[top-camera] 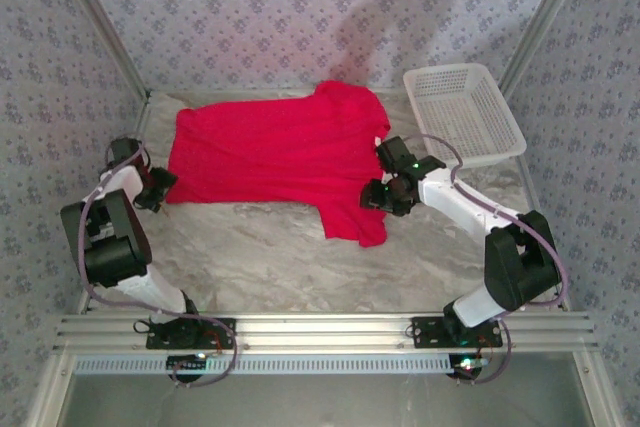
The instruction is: Fold the inside-out t-shirt
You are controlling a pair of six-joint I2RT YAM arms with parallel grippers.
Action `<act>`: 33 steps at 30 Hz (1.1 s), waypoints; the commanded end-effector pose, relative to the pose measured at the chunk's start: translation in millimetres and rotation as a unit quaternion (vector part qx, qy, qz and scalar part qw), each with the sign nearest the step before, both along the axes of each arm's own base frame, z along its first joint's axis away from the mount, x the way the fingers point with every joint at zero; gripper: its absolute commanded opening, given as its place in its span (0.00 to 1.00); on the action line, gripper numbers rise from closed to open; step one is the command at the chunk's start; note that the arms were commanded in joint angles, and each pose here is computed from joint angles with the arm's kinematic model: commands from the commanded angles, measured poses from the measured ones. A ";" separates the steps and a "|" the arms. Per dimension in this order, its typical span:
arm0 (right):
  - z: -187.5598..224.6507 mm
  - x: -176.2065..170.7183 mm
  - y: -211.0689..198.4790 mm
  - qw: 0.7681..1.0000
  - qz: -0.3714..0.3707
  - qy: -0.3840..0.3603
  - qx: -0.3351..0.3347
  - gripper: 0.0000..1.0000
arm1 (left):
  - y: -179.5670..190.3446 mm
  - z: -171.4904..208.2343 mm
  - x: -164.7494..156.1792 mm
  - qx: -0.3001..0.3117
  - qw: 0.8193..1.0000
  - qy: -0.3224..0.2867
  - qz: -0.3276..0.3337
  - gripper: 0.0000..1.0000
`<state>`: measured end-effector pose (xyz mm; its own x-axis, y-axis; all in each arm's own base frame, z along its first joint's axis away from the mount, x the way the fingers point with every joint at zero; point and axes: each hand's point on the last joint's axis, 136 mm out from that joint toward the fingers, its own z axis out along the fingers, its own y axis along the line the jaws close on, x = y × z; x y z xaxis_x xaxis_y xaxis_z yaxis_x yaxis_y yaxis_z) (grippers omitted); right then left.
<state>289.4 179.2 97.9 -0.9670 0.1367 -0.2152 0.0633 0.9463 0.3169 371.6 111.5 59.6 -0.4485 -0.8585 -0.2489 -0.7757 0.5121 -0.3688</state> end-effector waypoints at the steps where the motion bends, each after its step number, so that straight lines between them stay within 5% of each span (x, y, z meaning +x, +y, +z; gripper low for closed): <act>1: 8.2 -1.7 4.0 1.000 0.008 -0.004 0.006 0.54 | 3.4 4.9 15.2 -0.009 1.000 -0.015 0.003 0.56; 20: 15.7 -1.7 7.6 1.000 0.019 -0.001 0.019 0.54 | 5.5 -11.0 35.5 -0.016 1.000 -0.012 -0.002 0.56; 33: 23.1 -1.6 13.0 0.999 0.024 0.002 0.042 0.53 | 5.1 -21.4 42.0 -0.021 1.000 -0.006 -0.007 0.40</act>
<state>288.8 190.8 108.8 -0.9733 0.1224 -0.1942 0.0405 0.9244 0.3793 406.4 115.8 34.9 -0.4520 -0.8681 -0.2050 -0.7745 0.4960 -0.3927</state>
